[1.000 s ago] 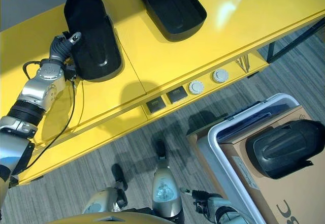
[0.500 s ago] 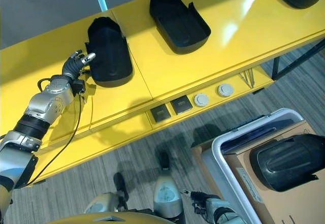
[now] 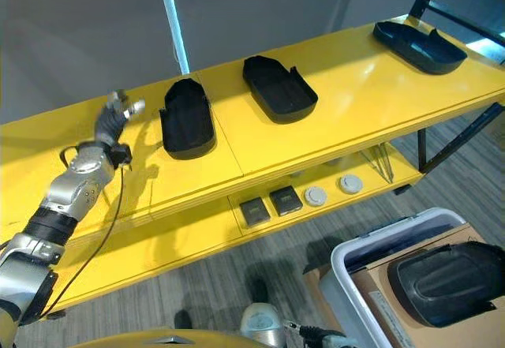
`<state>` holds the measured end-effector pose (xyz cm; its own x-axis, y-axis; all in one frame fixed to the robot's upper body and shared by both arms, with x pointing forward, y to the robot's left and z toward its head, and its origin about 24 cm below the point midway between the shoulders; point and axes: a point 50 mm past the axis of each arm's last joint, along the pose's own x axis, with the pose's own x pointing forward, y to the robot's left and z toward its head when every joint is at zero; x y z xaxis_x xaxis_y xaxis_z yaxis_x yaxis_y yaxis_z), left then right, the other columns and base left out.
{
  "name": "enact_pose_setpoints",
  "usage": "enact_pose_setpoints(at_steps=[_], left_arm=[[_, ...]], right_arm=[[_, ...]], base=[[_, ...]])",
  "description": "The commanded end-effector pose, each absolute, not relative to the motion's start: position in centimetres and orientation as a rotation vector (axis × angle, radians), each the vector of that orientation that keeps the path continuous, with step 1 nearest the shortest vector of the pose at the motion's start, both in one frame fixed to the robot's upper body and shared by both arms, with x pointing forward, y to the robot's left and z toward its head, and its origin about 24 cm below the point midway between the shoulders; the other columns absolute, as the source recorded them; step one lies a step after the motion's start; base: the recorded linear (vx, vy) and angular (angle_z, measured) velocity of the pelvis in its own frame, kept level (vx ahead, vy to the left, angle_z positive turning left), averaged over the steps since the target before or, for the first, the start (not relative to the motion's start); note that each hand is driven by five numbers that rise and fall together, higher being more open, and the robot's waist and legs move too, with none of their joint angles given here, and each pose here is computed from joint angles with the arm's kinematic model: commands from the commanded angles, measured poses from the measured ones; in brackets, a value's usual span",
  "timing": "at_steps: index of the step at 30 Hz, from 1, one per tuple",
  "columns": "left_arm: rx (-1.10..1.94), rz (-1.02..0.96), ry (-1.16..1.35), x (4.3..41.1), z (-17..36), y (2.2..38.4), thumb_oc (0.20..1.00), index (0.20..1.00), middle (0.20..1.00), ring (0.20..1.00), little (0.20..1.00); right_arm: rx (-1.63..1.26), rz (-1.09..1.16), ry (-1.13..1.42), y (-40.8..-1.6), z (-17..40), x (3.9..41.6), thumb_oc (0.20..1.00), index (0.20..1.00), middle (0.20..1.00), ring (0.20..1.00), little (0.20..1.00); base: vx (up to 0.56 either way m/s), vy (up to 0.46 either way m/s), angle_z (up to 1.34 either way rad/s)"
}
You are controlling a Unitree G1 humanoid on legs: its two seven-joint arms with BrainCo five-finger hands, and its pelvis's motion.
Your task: Move parts from the plastic box to the shelf.
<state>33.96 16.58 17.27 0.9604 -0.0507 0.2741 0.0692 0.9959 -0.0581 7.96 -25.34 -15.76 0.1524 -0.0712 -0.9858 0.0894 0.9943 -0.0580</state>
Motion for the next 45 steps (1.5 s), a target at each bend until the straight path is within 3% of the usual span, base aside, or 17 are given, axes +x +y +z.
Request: enact_pose_setpoints(at_steps=[1,2,11,21,45], left_arm=[[0.021,-0.163,-0.517,32.9,21.0,15.6,0.256,0.256,0.256,0.256,0.256],[0.010,-0.212,-0.519,32.1,20.6,14.8,0.200,0.200,0.200,0.200,0.200],[-0.086,-0.461,-0.433,28.2,15.9,11.5,0.200,0.200,0.200,0.200,0.200],[-0.115,-0.564,-0.314,28.0,13.4,9.8,0.200,0.200,0.200,0.200,0.200],[-0.156,-0.310,-0.274,33.2,14.0,10.8,0.200,0.200,0.200,0.200,0.200]], right_arm=[[0.049,-0.116,1.451,-24.0,-16.4,7.2,1.000,1.000,1.000,1.000,1.000],[0.059,-0.121,1.452,-23.8,-16.4,7.0,1.000,1.000,1.000,1.000,1.000],[0.104,-0.139,1.443,-23.3,-16.7,5.8,1.000,1.000,1.000,1.000,1.000],[0.075,-0.134,1.394,-24.3,-16.2,7.3,1.000,1.000,1.000,1.000,1.000],[0.016,-0.081,1.337,-24.5,-15.5,9.5,1.000,1.000,1.000,1.000,1.000]], base=[[0.05,-0.048,0.04],[0.03,-0.037,0.03],[-0.01,-0.001,0.08],[-0.06,0.033,-0.02],[0.00,0.000,-0.06]])
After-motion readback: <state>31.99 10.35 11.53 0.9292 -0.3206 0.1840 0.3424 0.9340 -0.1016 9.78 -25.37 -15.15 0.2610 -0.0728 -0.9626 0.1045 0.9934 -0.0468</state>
